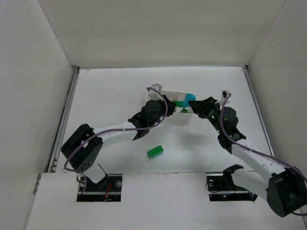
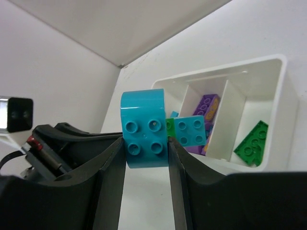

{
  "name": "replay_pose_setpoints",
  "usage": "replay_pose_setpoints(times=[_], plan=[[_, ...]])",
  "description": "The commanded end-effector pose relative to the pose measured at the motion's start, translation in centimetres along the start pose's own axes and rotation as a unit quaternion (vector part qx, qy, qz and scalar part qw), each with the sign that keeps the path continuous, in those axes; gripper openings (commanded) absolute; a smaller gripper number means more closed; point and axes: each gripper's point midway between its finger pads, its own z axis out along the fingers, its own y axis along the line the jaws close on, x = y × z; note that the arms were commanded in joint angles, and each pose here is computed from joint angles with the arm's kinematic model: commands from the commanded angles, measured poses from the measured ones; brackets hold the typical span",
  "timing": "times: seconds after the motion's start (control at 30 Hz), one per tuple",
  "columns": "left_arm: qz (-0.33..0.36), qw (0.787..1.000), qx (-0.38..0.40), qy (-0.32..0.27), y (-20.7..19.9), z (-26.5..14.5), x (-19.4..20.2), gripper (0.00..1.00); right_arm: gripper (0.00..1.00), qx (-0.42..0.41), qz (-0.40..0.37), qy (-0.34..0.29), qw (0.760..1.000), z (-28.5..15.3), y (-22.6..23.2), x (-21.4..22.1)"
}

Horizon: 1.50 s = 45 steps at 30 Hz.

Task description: Sort the legos into containers by color

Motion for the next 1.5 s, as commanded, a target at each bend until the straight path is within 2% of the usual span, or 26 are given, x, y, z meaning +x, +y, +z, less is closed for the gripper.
replay_pose_setpoints(times=[0.0, 0.27, 0.47, 0.73, 1.07, 1.47], plan=[[-0.009, 0.999, 0.021, -0.032, -1.2, -0.8, -2.4, 0.07, 0.3, 0.005, -0.016, -0.031, 0.999, -0.1, 0.0, -1.4], [-0.007, 0.999, -0.009, -0.036, 2.4, -5.7, -2.1, 0.08, 0.3, 0.001, -0.024, -0.015, 1.0, 1.1, 0.7, -0.3], [-0.024, 0.998, -0.016, -0.059, 4.7, -11.2, -3.1, 0.08, 0.3, 0.011, -0.03, 0.038, 0.999, 4.5, 1.9, 3.8], [-0.052, 0.992, -0.047, -0.1, 8.8, -16.9, -4.1, 0.09, 0.3, 0.028, -0.063, 0.071, 0.995, 9.6, 3.5, 7.1], [-0.08, 0.989, -0.063, -0.103, 11.1, -18.6, -2.6, 0.09, 0.3, 0.062, -0.076, 0.091, 0.991, 13.5, 2.3, 10.1], [-0.09, 0.99, -0.057, -0.095, 10.6, -18.1, -2.2, 0.09, 0.31, 0.066, -0.068, 0.103, 0.99, 15.8, 2.4, 12.3]])
